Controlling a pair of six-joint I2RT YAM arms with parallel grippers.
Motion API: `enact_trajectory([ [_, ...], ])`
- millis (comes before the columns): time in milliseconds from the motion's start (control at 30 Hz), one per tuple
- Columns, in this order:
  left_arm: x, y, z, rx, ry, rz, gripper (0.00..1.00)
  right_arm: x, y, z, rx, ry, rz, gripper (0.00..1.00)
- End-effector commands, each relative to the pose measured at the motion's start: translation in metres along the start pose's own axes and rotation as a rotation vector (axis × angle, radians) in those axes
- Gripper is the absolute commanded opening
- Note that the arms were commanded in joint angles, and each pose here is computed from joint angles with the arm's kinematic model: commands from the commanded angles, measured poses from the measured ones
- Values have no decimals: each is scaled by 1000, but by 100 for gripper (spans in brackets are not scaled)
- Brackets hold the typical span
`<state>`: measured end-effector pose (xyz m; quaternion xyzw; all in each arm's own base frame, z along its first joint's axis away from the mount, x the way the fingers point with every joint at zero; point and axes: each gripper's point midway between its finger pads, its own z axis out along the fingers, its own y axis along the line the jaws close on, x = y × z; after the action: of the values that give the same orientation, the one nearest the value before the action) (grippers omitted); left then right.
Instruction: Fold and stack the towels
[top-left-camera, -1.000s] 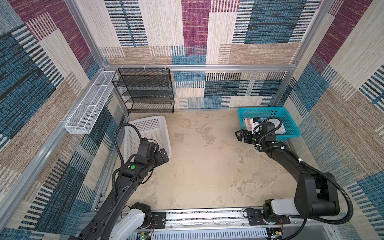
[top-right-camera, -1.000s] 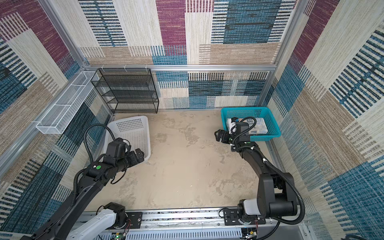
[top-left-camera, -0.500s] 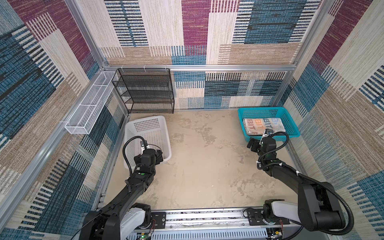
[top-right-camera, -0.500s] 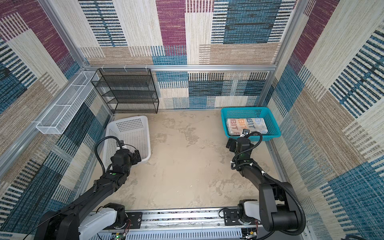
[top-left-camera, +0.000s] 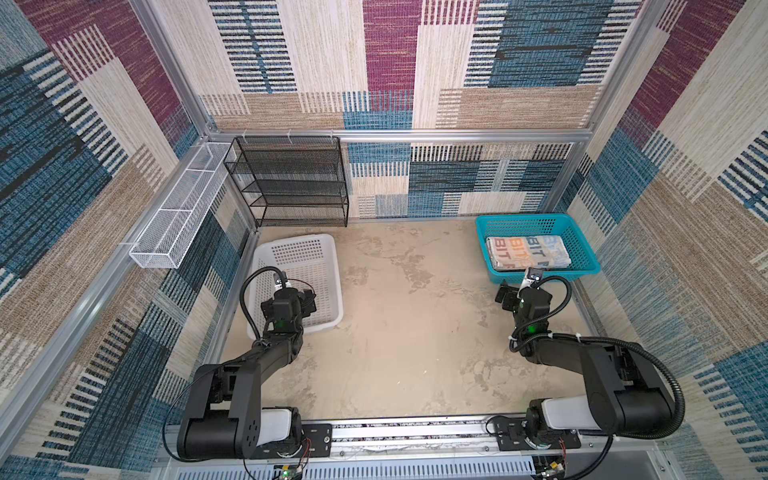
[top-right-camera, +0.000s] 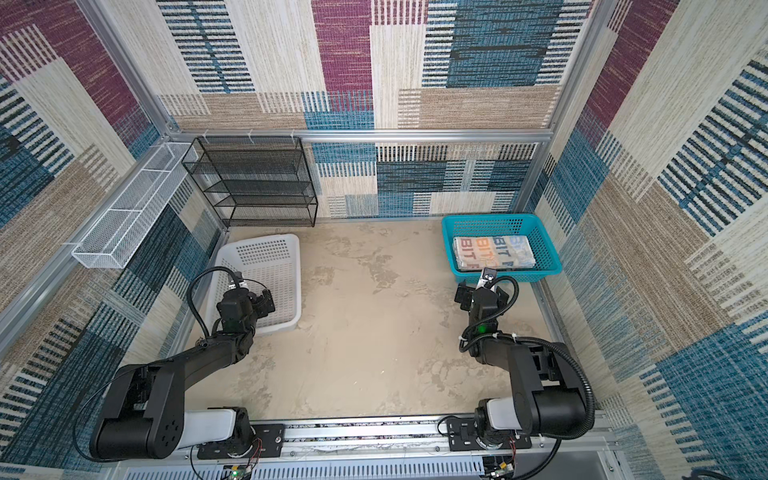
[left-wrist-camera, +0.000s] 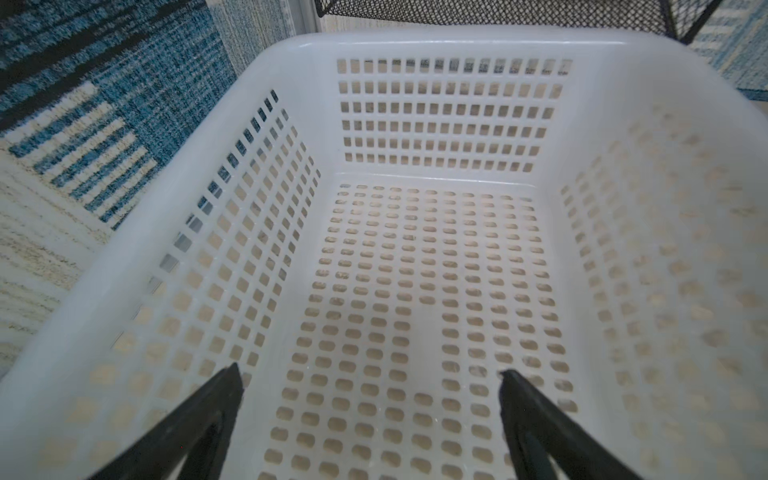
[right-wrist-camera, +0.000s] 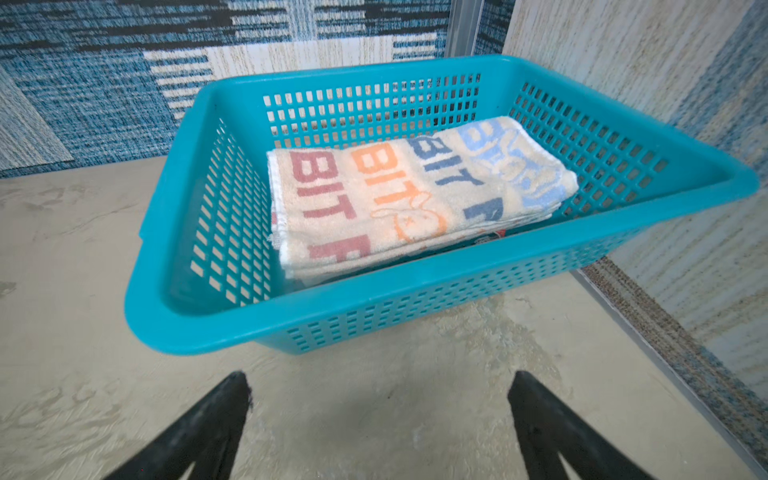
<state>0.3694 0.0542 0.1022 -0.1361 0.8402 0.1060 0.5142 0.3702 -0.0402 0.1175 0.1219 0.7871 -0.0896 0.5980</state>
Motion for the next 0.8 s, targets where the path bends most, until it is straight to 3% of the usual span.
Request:
enact_trajectory([
  [0, -14, -4, 5, 47, -43, -18, 99, -37, 7, -4, -37, -166, 10, 99],
  [100, -19, -4, 7, 71, -128, -32, 99, -38, 16, -3, -93, -200, 21, 99],
  [367, -13, -18, 19, 132, -82, 5, 99, -29, 25, -13, -190, -227, 1, 99],
  [433, -8, -27, 22, 178, -60, 26, 99, -28, 20, -19, -178, -275, 13, 99],
  [467, -10, -27, 21, 179, -86, 27, 99, -23, 22, -14, -181, -229, 7, 99],
  [767, -4, -28, 21, 189, -91, 27, 99, -25, 22, -15, -185, -241, 10, 99],
])
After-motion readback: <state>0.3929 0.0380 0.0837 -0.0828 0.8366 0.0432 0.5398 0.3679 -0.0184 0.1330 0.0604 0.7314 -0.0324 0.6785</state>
